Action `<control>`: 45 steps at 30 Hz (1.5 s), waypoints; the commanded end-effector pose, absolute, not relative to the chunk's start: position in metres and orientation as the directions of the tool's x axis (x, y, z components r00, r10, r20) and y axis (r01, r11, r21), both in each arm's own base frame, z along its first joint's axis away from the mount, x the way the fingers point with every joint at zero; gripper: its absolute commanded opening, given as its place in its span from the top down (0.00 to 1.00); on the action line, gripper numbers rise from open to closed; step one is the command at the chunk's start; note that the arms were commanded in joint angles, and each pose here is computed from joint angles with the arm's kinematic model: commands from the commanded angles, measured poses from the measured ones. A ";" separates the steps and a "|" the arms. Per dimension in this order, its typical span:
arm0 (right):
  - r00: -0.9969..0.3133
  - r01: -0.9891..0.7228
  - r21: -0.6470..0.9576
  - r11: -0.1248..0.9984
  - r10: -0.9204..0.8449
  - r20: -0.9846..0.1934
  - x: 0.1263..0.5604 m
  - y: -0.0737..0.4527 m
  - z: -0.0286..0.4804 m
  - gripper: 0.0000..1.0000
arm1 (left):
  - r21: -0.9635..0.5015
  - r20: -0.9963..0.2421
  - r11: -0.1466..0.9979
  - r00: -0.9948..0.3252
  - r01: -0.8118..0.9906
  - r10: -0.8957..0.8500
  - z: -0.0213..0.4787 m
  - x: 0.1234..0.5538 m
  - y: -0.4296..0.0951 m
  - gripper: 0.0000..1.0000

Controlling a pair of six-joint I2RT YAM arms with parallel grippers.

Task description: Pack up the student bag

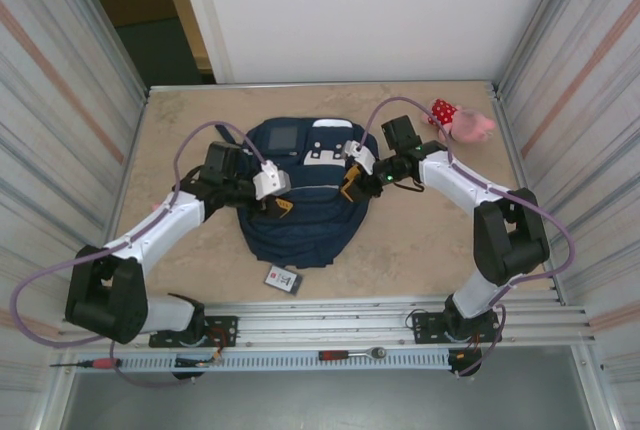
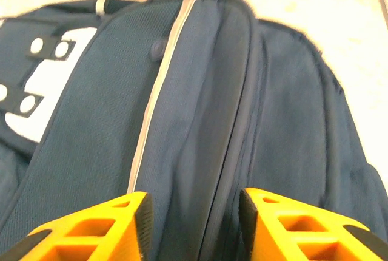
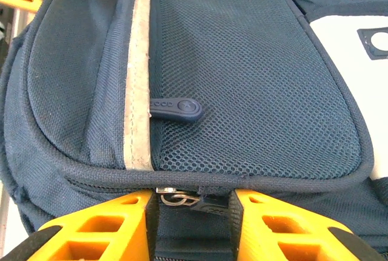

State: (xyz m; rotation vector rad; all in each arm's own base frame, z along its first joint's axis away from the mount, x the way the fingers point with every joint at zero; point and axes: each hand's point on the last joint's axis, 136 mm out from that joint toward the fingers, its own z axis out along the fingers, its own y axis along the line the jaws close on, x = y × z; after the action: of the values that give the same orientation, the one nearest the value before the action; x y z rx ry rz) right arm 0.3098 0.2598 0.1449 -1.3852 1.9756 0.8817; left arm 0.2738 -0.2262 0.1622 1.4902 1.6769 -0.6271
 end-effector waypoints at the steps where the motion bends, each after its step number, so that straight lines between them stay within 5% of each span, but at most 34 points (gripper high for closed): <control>1: -0.296 -0.951 0.192 0.242 -0.535 -0.791 0.310 0.269 0.156 0.65 | 0.167 -0.804 0.172 0.033 0.971 0.593 0.180 0.273 -0.237 0.44; 8: -0.305 -0.944 0.187 0.270 -0.508 -0.806 0.311 0.269 0.160 0.68 | 0.183 -0.795 0.165 0.047 0.969 0.605 0.200 0.263 -0.272 0.21; 30: -0.301 -0.944 0.180 0.275 -0.504 -0.809 0.306 0.264 0.160 0.68 | 0.153 -0.779 0.219 -0.018 0.964 0.626 0.173 0.279 -0.297 0.10; 34: -0.300 -0.946 0.184 0.268 -0.498 -0.814 0.305 0.265 0.163 0.68 | 0.155 -0.761 0.207 -0.016 0.966 0.648 0.162 0.285 -0.300 0.19; 37: -0.302 -0.945 0.190 0.266 -0.488 -0.819 0.304 0.264 0.166 0.68 | 0.144 -0.769 0.196 -0.015 0.970 0.640 0.162 0.284 -0.300 0.60; 40: -0.343 -0.926 0.232 0.296 -0.409 -0.846 0.312 0.251 0.175 0.60 | 0.098 -0.836 0.184 -0.019 0.978 0.549 0.174 0.278 -0.296 0.82; 45: -0.377 -0.901 0.260 0.347 -0.331 -0.865 0.323 0.222 0.177 0.47 | 0.058 -0.932 0.190 -0.015 0.980 0.363 0.197 0.274 -0.276 0.96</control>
State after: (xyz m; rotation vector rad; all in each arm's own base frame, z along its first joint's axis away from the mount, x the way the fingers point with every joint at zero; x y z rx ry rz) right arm 0.3222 0.2276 0.1587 -1.1198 1.9514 0.9540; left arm 0.2756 -0.2811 0.1632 1.4123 1.6889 -0.7487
